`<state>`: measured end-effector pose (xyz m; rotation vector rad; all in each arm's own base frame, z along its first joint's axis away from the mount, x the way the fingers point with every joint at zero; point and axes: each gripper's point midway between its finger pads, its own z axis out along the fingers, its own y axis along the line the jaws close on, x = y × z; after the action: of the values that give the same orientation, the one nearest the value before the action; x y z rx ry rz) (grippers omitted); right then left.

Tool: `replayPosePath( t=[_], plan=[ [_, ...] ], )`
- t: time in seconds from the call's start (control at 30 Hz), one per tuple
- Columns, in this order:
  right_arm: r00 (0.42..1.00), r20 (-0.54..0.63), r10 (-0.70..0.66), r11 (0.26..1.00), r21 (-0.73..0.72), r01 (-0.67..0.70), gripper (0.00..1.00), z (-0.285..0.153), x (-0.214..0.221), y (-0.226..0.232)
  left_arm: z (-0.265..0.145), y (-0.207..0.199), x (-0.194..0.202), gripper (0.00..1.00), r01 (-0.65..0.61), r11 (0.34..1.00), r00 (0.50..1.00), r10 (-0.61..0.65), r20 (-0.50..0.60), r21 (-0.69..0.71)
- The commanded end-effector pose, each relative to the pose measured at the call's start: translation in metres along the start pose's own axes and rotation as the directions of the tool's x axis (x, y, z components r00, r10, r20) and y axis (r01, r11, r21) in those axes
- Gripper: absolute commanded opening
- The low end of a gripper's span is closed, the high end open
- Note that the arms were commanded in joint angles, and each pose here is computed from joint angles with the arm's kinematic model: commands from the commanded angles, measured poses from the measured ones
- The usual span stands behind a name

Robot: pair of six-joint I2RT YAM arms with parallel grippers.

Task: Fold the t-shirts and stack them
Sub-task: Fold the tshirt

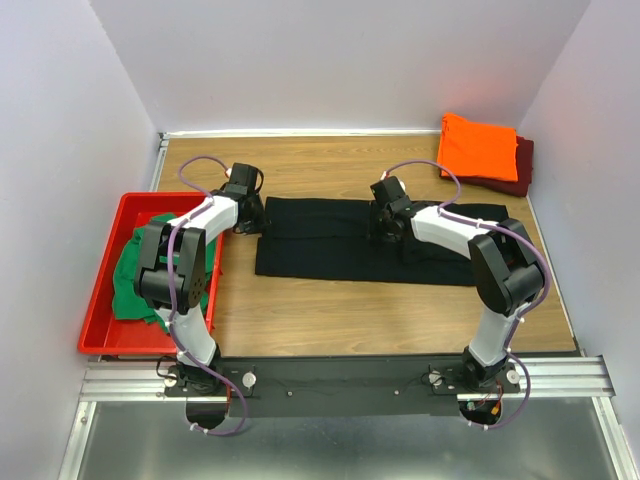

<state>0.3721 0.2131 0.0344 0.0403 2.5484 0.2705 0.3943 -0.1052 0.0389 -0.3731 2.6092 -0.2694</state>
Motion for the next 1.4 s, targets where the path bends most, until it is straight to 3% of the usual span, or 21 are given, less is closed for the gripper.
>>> replayPosePath(
  t=[0.0,0.7,1.0,1.1,1.13,1.2,1.37],
  plan=[
    [1.0,0.015,-0.003,1.0,0.029,0.002,0.41,-0.002,0.002,-0.007,-0.011,-0.001,-0.017,0.0,-0.007,1.0,0.999,0.007,0.042,0.002],
    [0.998,0.067,0.012,0.998,0.06,-0.016,0.43,-0.018,-0.006,-0.018,-0.027,0.014,-0.041,0.0,0.01,1.0,0.996,-0.007,0.092,-0.029],
    [0.994,0.105,0.035,0.997,0.062,-0.042,0.43,-0.033,-0.015,-0.026,-0.02,0.012,-0.029,0.0,0.003,1.0,0.998,-0.003,0.055,0.005],
    [0.989,0.139,0.05,0.996,0.061,-0.059,0.49,-0.046,-0.023,-0.028,-0.02,0.011,-0.027,0.18,-0.007,1.0,0.999,0.006,0.051,0.016],
    [0.986,0.156,0.055,0.995,0.072,-0.067,0.52,-0.051,-0.027,-0.031,-0.024,0.01,-0.031,0.31,-0.011,1.0,0.998,0.009,0.066,0.016],
    [0.977,0.192,0.089,0.99,0.095,-0.109,0.6,-0.063,-0.035,-0.043,-0.037,0.01,-0.042,0.45,-0.022,1.0,0.995,0.022,0.102,0.0],
    [0.95,0.244,0.193,0.963,0.141,-0.232,0.64,-0.081,-0.047,-0.087,-0.066,0.0,-0.071,0.47,-0.054,0.996,0.972,0.069,0.224,-0.072]
  ],
)
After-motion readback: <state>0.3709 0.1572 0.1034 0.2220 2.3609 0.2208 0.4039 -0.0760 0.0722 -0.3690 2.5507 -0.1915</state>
